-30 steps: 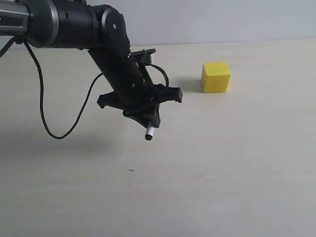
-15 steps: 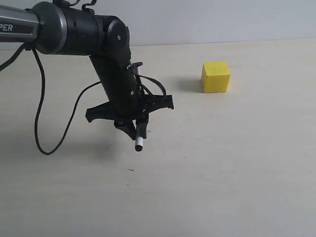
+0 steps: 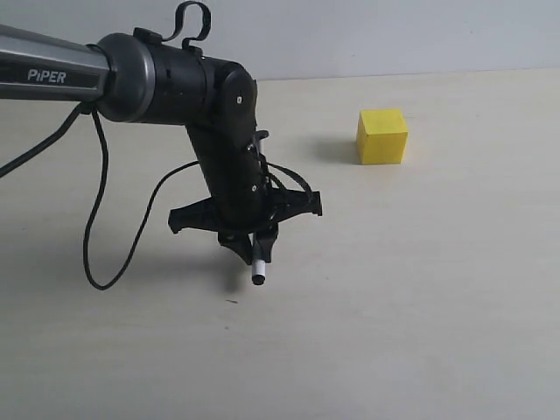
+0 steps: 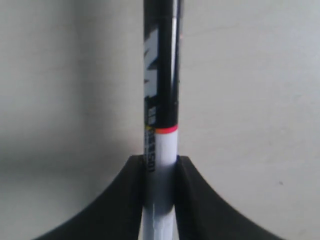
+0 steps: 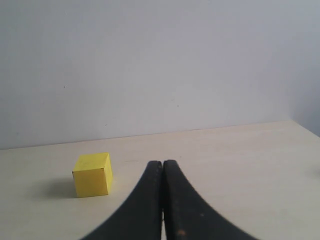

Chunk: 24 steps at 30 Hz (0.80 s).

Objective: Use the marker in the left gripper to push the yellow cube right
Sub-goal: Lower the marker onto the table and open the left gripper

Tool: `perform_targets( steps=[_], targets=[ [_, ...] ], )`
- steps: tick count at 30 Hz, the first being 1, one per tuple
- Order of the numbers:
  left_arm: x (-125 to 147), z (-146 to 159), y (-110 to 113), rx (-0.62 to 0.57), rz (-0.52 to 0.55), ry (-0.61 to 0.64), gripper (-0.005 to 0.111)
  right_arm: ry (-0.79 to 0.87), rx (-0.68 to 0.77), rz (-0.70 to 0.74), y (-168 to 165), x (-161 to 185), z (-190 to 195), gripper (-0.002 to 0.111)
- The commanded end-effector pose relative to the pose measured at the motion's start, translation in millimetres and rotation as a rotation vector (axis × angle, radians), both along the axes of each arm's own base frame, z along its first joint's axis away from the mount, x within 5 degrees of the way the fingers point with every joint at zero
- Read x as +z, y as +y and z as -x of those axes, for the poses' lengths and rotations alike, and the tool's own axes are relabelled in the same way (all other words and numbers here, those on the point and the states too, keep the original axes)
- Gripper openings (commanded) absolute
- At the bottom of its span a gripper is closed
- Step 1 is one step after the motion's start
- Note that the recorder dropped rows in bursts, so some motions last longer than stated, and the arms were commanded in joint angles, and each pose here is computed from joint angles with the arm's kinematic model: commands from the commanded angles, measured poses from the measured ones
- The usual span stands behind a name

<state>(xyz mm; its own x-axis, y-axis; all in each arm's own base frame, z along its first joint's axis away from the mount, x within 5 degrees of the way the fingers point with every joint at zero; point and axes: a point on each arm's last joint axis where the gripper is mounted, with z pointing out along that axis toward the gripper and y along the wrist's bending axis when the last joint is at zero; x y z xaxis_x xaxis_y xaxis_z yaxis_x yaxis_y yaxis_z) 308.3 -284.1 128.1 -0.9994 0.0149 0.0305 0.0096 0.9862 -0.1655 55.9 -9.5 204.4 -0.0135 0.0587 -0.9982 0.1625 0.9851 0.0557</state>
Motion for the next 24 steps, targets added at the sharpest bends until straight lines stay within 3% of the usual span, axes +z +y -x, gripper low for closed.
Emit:
perform_targets(
  steps=[1,24],
  targets=[
    [2.3,-3.6,-1.6,0.007,0.015,-0.044,0.000,-0.003,-0.003,0.000,-0.1,-1.0,0.3,0.000],
    [-6.9,0.3,-1.6,0.023,-0.001,0.019,0.000,-0.003,-0.003,0.000,-0.1,-1.0,0.3,0.000]
  ],
)
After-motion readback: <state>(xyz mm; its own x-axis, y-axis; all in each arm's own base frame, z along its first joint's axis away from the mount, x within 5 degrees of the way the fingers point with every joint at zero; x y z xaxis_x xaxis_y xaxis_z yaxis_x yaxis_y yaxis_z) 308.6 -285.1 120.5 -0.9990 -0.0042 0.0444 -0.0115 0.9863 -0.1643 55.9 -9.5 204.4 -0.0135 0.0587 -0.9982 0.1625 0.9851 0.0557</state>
